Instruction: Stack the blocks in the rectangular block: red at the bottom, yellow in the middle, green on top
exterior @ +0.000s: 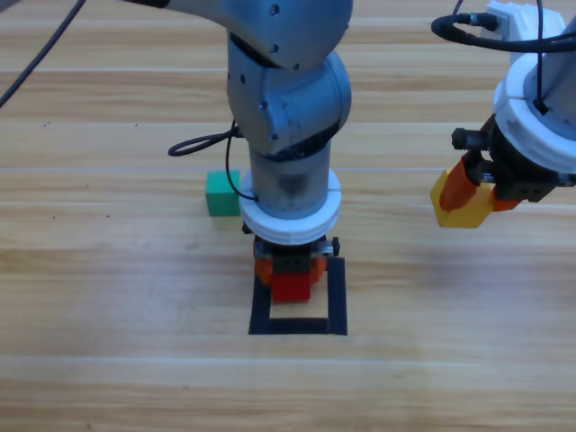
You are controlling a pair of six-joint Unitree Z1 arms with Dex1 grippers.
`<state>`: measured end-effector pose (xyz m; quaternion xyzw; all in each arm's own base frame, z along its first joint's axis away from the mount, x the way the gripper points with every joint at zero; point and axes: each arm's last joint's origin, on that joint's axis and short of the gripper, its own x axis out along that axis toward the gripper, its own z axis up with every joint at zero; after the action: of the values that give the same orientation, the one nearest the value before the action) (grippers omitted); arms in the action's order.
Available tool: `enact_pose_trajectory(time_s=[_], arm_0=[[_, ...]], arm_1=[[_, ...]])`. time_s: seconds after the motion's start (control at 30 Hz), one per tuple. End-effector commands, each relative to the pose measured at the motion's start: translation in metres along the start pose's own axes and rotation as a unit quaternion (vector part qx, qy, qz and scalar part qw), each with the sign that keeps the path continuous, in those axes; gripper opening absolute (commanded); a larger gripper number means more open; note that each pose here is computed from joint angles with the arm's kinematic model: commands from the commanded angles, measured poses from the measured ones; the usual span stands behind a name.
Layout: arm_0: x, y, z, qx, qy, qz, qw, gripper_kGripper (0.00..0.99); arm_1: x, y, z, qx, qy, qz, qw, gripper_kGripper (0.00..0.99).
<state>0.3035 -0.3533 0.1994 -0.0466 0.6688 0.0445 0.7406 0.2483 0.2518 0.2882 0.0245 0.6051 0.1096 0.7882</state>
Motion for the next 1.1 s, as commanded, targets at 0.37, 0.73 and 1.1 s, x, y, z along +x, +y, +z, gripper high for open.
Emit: enact_pose_trajectory(time_s=[0.37,0.73,1.1], arm_0=[[0.007,0.0,-0.011,-0.012,0.005,-0.009,1.0,0.017],[0.002,0.0,-0.023,-0.002,0.001,-0.019,1.0,0.017],[0.001,-0.007,-0.03,0.008,-0.006,-0.023,1.0,0.017]], arm_1=[[0.012,-0.005,0.007,0.007,0.005,-0.015,1.0,0.0],[0.011,-0.005,0.007,0.004,0.004,-0.015,1.0,0.0],[0.011,-0.005,0.008,0.004,0.004,-0.015,1.0,0.0]])
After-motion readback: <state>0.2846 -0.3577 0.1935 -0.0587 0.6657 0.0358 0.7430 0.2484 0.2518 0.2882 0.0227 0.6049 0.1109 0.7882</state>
